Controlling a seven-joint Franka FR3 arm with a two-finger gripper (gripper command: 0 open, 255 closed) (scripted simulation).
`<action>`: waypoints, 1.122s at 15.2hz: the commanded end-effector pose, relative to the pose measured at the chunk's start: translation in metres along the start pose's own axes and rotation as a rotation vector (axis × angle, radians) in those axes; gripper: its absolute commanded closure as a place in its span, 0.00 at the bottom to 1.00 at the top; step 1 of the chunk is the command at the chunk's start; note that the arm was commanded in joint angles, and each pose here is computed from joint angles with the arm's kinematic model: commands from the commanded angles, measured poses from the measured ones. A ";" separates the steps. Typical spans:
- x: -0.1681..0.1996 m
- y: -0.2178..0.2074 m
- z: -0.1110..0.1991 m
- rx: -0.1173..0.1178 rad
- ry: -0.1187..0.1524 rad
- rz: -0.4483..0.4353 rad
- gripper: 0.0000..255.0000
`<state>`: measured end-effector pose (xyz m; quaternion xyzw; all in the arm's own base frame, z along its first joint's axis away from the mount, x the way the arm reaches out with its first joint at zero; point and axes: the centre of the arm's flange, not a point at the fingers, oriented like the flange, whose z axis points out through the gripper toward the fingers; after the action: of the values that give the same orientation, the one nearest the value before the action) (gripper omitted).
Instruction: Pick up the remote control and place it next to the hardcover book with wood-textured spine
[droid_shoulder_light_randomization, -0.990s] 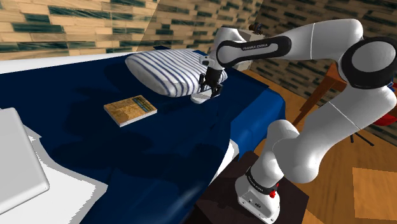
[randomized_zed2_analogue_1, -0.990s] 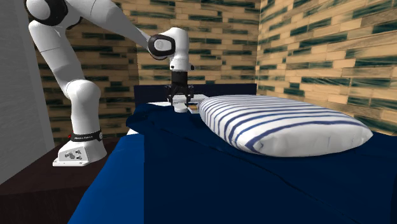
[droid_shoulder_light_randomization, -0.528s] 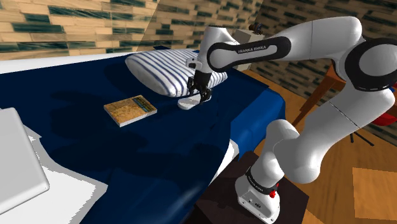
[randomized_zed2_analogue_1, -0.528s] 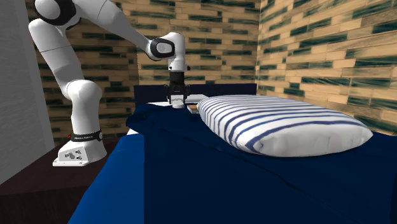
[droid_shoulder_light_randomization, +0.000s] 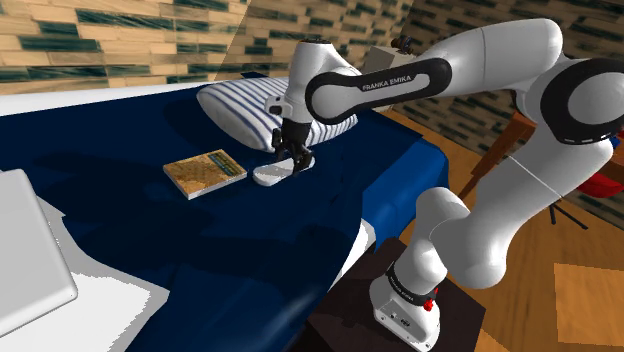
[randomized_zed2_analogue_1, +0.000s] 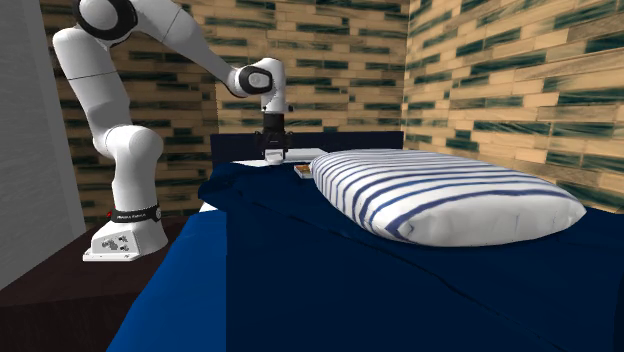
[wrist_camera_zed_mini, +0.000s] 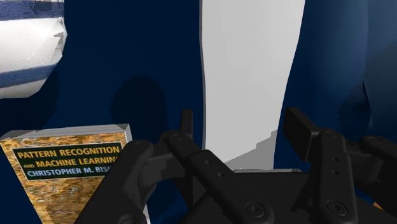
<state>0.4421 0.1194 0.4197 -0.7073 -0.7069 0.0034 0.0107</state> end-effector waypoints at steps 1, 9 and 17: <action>0.006 -0.001 0.007 0.000 0.000 0.001 1.00; 0.006 0.000 0.049 0.000 0.000 0.001 1.00; 0.005 0.001 0.076 0.000 0.000 0.001 1.00</action>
<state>0.4413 0.1254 0.3440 -0.7077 -0.7064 0.0035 0.0108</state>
